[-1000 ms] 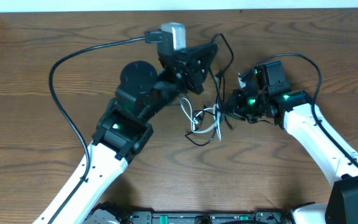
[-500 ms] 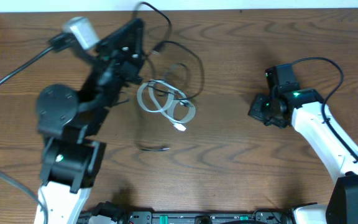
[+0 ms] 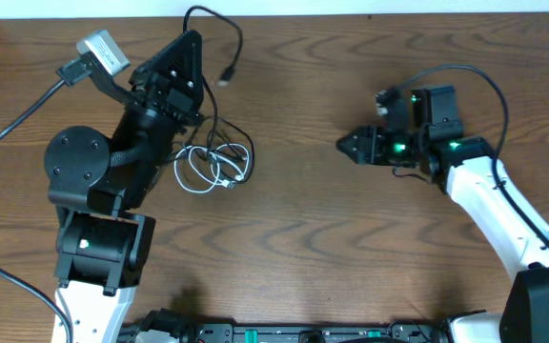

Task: Untangle cables

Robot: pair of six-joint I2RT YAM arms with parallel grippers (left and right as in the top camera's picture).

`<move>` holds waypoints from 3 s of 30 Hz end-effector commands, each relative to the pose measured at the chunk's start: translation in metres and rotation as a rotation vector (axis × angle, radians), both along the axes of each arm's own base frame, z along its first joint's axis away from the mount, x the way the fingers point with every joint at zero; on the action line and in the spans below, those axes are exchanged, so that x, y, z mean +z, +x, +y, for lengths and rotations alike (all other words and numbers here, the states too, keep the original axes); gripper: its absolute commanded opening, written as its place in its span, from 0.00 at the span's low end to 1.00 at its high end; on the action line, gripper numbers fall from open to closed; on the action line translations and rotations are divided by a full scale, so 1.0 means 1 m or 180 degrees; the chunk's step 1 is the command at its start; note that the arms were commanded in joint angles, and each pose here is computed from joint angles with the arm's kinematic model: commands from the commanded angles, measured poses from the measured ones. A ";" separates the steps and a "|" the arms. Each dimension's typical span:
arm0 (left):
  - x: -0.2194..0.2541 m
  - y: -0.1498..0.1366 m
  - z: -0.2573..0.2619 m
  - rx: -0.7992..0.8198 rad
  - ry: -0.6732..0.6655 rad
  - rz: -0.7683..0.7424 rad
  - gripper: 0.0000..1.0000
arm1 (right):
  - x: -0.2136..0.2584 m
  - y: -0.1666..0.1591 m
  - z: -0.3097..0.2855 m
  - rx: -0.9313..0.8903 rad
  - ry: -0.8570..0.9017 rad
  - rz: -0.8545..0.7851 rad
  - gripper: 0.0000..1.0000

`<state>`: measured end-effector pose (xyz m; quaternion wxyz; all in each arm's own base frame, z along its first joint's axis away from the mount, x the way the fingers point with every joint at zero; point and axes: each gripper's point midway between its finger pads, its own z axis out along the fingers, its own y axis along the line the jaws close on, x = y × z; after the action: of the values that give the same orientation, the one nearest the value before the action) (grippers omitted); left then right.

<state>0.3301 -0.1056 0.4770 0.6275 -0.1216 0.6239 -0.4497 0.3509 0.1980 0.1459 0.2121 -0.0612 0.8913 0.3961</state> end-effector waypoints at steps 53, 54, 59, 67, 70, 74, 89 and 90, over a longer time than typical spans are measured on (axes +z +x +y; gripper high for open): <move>0.069 -0.036 0.032 -0.0294 -0.1062 -0.0427 0.07 | -0.111 0.048 0.015 -0.0181 -0.0792 -0.0205 0.01; 0.069 -0.035 0.035 -0.0256 -0.1059 -0.0432 0.07 | -0.113 0.047 -0.002 -0.0288 -0.0861 -0.0079 0.01; 0.063 -0.025 0.066 0.0143 -0.1074 -0.0412 0.07 | -0.112 0.034 -0.091 -0.0886 -0.1239 0.0462 0.01; 0.062 -0.018 0.105 0.0664 -0.0880 -0.0525 0.08 | -0.100 -0.001 -0.205 -0.1748 -0.1893 0.0957 0.01; 0.062 -0.018 0.120 0.0848 -0.0892 -0.0550 0.07 | -0.102 -0.014 -0.230 -0.1915 -0.1962 0.1160 0.01; 0.060 -0.019 0.136 0.1014 -0.0880 -0.0550 0.08 | -0.104 -0.024 -0.251 -0.2023 -0.1972 0.1292 0.01; -0.008 0.012 0.135 0.1043 -0.0069 0.0156 0.07 | -0.062 -0.009 -0.192 -0.0921 -0.0481 0.0731 0.06; -0.014 0.015 0.130 0.0975 0.0014 0.0211 0.08 | -0.056 -0.007 -0.184 -0.0834 -0.0358 0.0677 0.06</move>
<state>0.3377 0.0417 0.4729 0.6728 -0.2913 0.5755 -0.3624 0.3268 -0.0282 0.0513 0.1144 0.1760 0.9582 0.1942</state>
